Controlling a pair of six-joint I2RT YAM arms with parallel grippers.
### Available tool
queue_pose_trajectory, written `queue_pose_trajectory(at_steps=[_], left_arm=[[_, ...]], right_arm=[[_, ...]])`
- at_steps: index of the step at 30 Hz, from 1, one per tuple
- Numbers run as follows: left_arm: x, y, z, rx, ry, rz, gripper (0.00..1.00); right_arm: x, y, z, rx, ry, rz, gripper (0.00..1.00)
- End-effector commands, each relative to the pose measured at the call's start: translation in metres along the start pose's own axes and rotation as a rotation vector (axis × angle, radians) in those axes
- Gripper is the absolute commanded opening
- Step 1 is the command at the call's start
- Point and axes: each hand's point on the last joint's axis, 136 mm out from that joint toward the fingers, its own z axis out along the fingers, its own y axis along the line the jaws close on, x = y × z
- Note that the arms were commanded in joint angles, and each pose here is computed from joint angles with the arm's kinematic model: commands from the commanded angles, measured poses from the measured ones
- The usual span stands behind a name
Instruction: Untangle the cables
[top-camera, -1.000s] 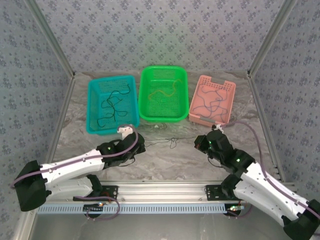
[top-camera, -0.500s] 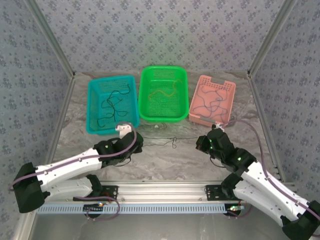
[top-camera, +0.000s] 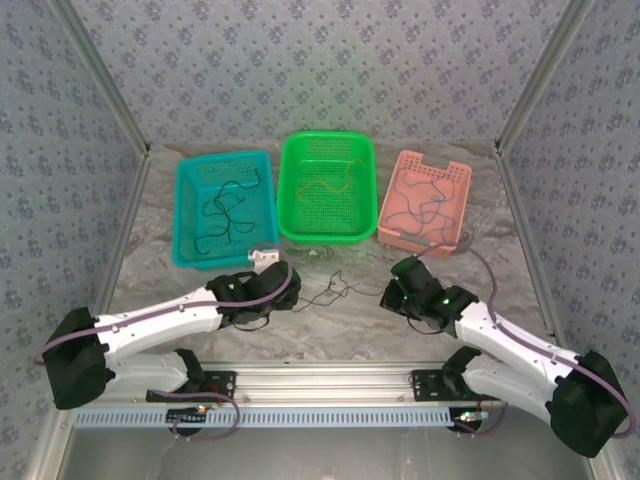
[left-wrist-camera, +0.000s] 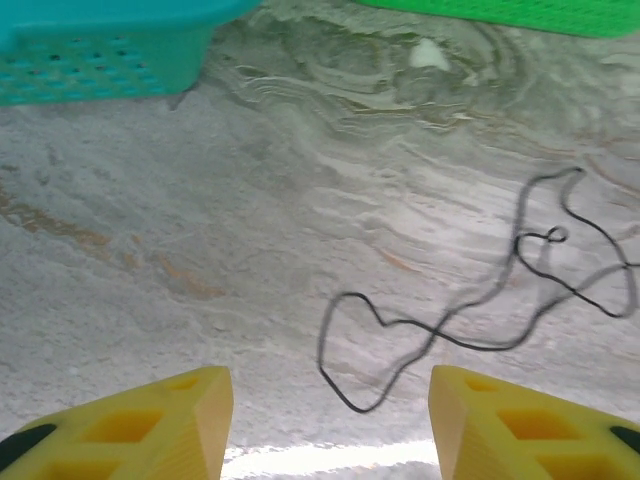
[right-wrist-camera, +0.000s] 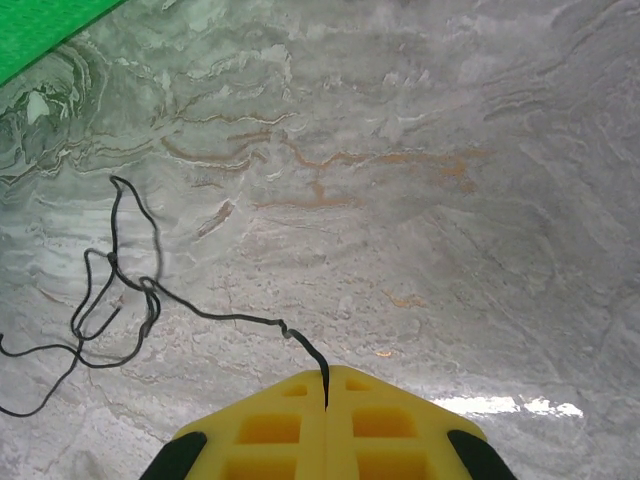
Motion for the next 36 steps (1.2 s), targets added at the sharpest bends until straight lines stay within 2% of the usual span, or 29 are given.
queue_pose_trajectory(at_steps=[1, 8, 10, 13, 17, 23, 36], left_arm=[[-0.011, -0.014, -0.019, 0.036, -0.026, 0.009, 0.54], [-0.008, -0.074, -0.015, 0.201, 0.03, -0.042, 0.47], [-0.004, -0.09, -0.007, 0.197, 0.051, -0.002, 0.46], [0.003, -0.103, 0.014, 0.158, 0.088, 0.081, 0.39], [0.018, -0.112, 0.037, 0.096, 0.173, 0.168, 0.3], [0.047, -0.108, 0.054, 0.037, 0.224, 0.183, 0.3], [0.057, -0.098, 0.095, -0.101, 0.205, 0.175, 0.3]], right_arm=[[0.003, 0.0, 0.002, -0.01, 0.007, -0.018, 0.0], [0.01, -0.007, 0.003, 0.003, 0.018, -0.017, 0.0], [0.01, -0.008, 0.003, 0.0, 0.014, -0.012, 0.0], [0.01, -0.008, 0.001, -0.005, 0.009, -0.01, 0.0], [0.009, -0.009, 0.0, -0.004, 0.004, -0.007, 0.0], [0.005, -0.006, -0.002, -0.019, -0.008, 0.001, 0.0], [0.005, -0.006, -0.005, -0.031, -0.014, 0.008, 0.0]])
